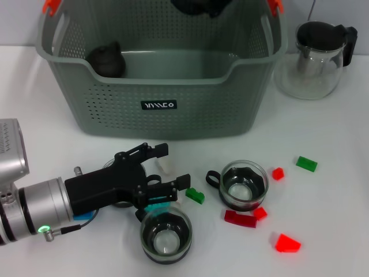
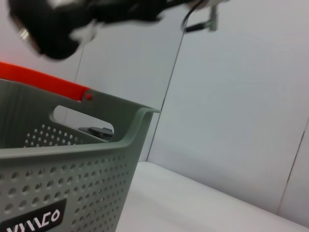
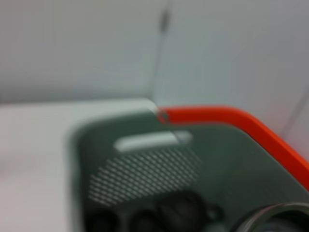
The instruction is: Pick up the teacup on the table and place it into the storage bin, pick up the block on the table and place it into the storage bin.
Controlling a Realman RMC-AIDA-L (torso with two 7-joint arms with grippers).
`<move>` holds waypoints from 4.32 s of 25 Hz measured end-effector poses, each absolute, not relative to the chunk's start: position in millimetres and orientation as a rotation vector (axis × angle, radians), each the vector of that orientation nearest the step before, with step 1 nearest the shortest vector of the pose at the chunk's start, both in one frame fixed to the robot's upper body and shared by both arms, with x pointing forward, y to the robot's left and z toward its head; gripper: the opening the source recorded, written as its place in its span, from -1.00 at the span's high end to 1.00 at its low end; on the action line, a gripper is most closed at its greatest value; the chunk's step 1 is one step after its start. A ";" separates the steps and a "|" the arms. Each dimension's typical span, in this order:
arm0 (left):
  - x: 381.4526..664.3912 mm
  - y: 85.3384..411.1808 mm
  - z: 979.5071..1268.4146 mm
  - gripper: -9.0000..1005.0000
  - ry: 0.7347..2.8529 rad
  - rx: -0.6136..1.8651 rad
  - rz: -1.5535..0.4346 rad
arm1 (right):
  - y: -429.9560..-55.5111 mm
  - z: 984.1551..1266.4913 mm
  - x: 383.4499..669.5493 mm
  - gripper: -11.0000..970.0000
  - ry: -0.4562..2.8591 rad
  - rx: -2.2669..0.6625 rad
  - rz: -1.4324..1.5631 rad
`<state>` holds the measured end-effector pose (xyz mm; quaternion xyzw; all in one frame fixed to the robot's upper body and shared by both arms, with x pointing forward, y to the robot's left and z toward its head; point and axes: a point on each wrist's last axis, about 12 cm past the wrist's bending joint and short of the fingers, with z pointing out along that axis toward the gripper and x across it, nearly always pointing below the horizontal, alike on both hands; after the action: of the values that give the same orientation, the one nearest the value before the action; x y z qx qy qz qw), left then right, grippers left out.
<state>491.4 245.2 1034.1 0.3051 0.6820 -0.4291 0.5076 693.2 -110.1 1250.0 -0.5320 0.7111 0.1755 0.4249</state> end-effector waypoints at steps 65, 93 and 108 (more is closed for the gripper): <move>493.8 253.4 1036.5 -0.86 1.642 0.699 -1.014 | -217.8 1214.2 566.8 -0.47 1.654 -1.643 0.909; 490.6 252.5 1034.3 -0.86 1.646 0.689 -1.019 | -158.2 1129.9 580.3 -0.46 1.950 -1.975 0.504; 490.6 251.8 1034.1 -0.86 1.646 0.681 -1.020 | -146.6 1116.3 582.5 -0.41 1.956 -2.035 0.392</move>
<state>490.6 251.8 1034.1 0.2838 0.6859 -0.4252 0.5179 582.5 -146.6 1116.3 -0.7065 0.6790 0.1362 0.1456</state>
